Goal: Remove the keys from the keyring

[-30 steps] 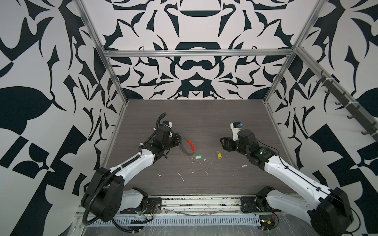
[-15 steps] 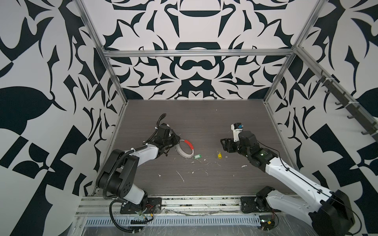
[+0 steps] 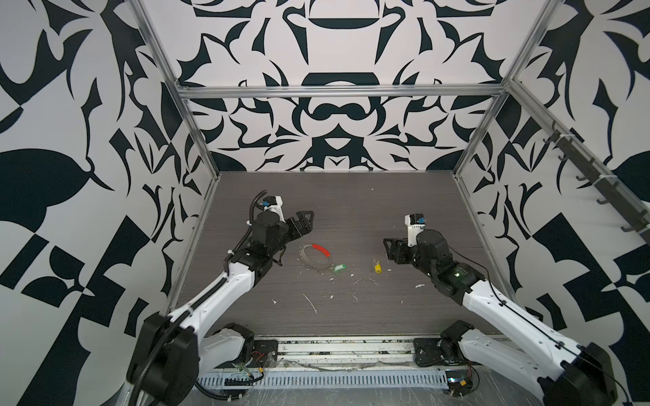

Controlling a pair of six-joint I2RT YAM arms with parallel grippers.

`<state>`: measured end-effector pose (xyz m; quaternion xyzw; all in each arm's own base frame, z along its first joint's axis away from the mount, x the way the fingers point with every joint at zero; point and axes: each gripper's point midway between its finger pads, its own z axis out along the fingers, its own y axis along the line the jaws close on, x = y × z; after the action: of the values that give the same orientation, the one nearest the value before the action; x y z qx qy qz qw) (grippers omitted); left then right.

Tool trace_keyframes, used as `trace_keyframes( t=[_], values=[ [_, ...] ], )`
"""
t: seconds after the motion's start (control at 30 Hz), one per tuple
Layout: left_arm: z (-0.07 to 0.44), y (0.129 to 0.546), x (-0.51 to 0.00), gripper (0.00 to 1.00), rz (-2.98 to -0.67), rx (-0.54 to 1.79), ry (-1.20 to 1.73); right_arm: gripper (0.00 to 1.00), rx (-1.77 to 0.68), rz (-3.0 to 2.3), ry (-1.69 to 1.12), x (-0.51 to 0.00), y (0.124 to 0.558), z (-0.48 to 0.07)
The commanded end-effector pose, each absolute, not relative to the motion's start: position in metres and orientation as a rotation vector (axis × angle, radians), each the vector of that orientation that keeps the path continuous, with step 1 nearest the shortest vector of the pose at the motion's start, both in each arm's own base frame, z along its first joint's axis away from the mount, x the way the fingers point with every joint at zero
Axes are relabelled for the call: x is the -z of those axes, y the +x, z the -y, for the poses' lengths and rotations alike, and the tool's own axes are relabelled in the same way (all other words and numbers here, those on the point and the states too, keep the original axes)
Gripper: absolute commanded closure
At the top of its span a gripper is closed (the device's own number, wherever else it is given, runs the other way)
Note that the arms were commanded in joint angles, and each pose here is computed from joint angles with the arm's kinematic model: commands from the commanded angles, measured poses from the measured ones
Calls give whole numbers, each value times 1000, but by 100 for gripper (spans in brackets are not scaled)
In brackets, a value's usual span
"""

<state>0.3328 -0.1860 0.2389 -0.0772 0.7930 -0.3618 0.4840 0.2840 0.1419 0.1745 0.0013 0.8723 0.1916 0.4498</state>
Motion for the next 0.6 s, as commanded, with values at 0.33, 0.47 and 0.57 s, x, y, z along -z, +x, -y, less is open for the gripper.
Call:
trace_keyframes(
  t=[0.33, 0.47, 0.57],
  values=[
    [57, 364, -251, 1, -1698, 211, -489, 1, -296, -2063, 364, -181, 297, -94],
    [-2, 381, -222, 1, -1723, 50, -667, 1, -300, -2049, 384, -183, 299, -93],
    [-40, 387, -208, 1, -1772, -142, -687, 1, -279, -2054, 379, -185, 300, -92]
  ],
)
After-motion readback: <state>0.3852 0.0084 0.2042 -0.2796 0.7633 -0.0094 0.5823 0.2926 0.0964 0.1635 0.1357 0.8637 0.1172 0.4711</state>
